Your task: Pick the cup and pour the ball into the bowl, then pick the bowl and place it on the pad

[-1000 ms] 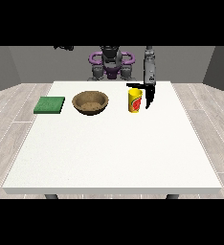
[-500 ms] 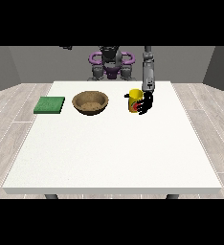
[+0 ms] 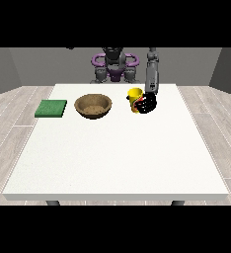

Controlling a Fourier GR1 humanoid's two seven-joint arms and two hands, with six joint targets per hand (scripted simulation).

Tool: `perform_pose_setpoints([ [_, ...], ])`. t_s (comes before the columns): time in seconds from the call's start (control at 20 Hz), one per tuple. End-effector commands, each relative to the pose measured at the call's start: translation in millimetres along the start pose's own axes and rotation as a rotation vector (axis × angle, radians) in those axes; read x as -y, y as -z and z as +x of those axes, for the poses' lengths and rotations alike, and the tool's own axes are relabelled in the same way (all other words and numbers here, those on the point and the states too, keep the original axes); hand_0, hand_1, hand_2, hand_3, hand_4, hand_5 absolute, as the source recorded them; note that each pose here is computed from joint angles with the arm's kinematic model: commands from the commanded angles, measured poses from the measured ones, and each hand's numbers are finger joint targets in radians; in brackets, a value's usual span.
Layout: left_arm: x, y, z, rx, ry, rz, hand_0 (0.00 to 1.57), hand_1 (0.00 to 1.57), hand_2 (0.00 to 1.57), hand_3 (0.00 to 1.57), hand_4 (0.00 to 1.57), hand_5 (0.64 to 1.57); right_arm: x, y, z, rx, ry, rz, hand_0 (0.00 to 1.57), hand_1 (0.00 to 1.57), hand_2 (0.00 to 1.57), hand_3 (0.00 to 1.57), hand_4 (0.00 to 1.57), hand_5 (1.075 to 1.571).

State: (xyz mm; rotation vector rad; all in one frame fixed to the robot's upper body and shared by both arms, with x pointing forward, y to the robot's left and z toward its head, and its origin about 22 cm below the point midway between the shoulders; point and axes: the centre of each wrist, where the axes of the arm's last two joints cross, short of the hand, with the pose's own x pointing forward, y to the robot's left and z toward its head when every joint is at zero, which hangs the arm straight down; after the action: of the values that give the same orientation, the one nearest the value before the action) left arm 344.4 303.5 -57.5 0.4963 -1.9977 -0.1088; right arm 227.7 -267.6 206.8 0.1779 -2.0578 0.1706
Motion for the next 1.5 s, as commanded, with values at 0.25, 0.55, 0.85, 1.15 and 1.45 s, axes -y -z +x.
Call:
perform_pose_setpoints([
  [0.25, 47.1, 46.8, 36.5, 0.030, 0.253, -0.087, 1.37, 1.37, 1.57, 1.57, 1.11, 1.515, 30.7, 9.5, -18.7, -0.075, 0.016, -0.035, 0.00, 0.00, 0.00, 0.00, 0.24, 1.559],
  [0.55, 80.5, 78.5, 66.3, 0.089, 0.546, -0.067, 1.43, 1.43, 1.57, 1.57, 1.01, 1.558, 26.3, 17.1, -35.1, -0.061, 0.016, -0.024, 0.00, 0.00, 0.00, 0.00, 0.28, 1.560],
  [0.85, 91.1, 94.4, 76.7, 0.057, 0.698, -0.077, 1.39, 1.39, 1.57, 1.57, 0.92, 1.561, 25.2, 23.3, -31.6, -0.076, 0.042, -0.003, 0.00, 0.00, 0.00, 0.00, 0.33, 1.564],
  [1.15, 86.2, 114.7, 86.2, 0.175, 0.925, -0.042, 1.37, 1.37, 1.57, 1.57, 0.80, 1.567, 17.3, 37.3, -28.8, -0.079, 0.037, 0.005, 0.00, 0.00, 0.00, 0.00, 0.34, 1.564],
  [1.45, 128.0, 84.0, 79.1, 0.266, 1.172, -0.235, 1.36, 1.36, 1.52, 1.57, 0.89, 1.524, 8.6, 23.1, -70.1, -0.186, 0.064, -0.016, 0.00, 0.00, 0.00, 0.00, 0.37, 1.565],
])
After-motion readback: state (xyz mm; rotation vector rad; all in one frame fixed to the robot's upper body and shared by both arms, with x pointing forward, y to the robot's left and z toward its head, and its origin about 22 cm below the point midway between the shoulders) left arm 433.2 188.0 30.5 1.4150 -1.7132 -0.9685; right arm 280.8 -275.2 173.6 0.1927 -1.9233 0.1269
